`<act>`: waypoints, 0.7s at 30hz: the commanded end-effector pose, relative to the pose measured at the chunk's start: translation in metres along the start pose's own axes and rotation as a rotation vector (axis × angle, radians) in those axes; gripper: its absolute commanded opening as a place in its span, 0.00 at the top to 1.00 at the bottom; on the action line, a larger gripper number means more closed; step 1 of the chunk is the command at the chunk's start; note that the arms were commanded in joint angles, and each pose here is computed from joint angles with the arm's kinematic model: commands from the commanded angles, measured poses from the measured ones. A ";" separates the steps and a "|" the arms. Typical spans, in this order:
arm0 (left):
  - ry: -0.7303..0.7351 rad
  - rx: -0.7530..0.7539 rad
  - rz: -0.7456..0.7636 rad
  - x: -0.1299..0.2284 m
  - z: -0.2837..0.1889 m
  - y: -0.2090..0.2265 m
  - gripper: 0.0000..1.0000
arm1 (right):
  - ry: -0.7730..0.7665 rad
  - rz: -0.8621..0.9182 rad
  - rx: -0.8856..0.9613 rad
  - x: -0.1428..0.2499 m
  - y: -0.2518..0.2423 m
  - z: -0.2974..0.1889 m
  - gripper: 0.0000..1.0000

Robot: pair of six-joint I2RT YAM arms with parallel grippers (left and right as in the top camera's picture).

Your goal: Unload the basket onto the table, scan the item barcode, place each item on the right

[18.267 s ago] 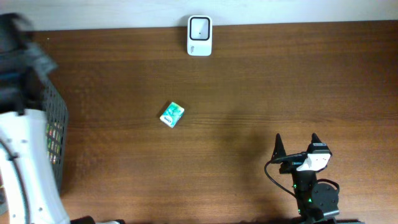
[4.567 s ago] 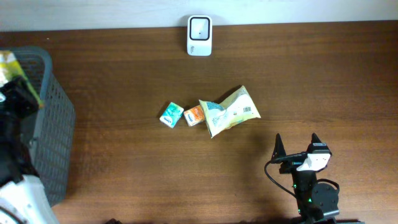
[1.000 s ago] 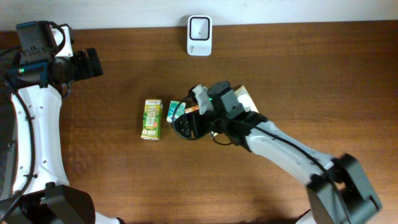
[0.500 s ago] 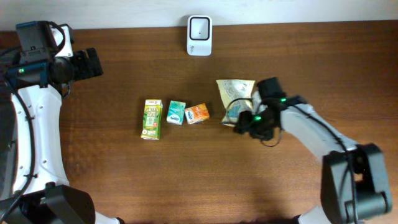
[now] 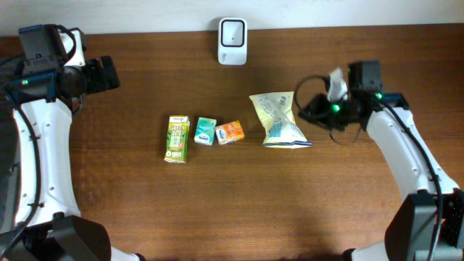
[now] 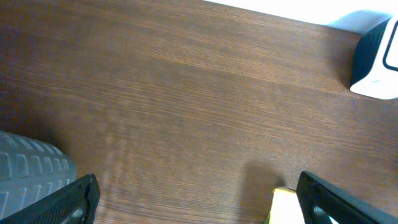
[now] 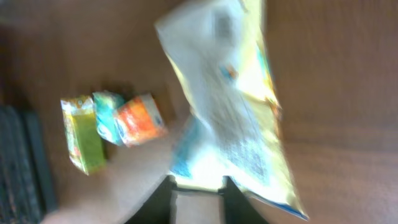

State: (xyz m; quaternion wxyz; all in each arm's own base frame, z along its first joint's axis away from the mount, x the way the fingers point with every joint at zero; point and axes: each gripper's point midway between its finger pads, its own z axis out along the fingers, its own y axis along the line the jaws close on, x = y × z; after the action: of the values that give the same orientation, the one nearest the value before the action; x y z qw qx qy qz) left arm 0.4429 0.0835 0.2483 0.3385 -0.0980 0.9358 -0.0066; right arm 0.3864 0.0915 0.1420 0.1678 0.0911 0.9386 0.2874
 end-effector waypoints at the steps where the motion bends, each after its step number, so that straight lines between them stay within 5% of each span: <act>1: -0.017 -0.005 -0.007 -0.006 -0.004 0.001 0.01 | -0.126 -0.048 0.193 -0.017 0.015 -0.005 0.88; 12: -0.017 -0.006 -0.008 -0.006 -0.004 0.002 0.01 | 0.081 0.022 0.583 0.044 -0.044 0.073 0.93; 21: -0.017 -0.006 -0.008 -0.006 -0.004 0.002 0.01 | 0.268 -0.036 0.562 0.088 -0.066 0.097 0.86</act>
State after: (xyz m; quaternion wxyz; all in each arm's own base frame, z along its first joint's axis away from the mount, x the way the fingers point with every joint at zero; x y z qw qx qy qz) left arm 0.4430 0.0835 0.2484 0.3387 -0.0980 0.9358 -0.0066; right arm 0.3547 0.1062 0.0321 0.0557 0.1075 0.9925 0.0173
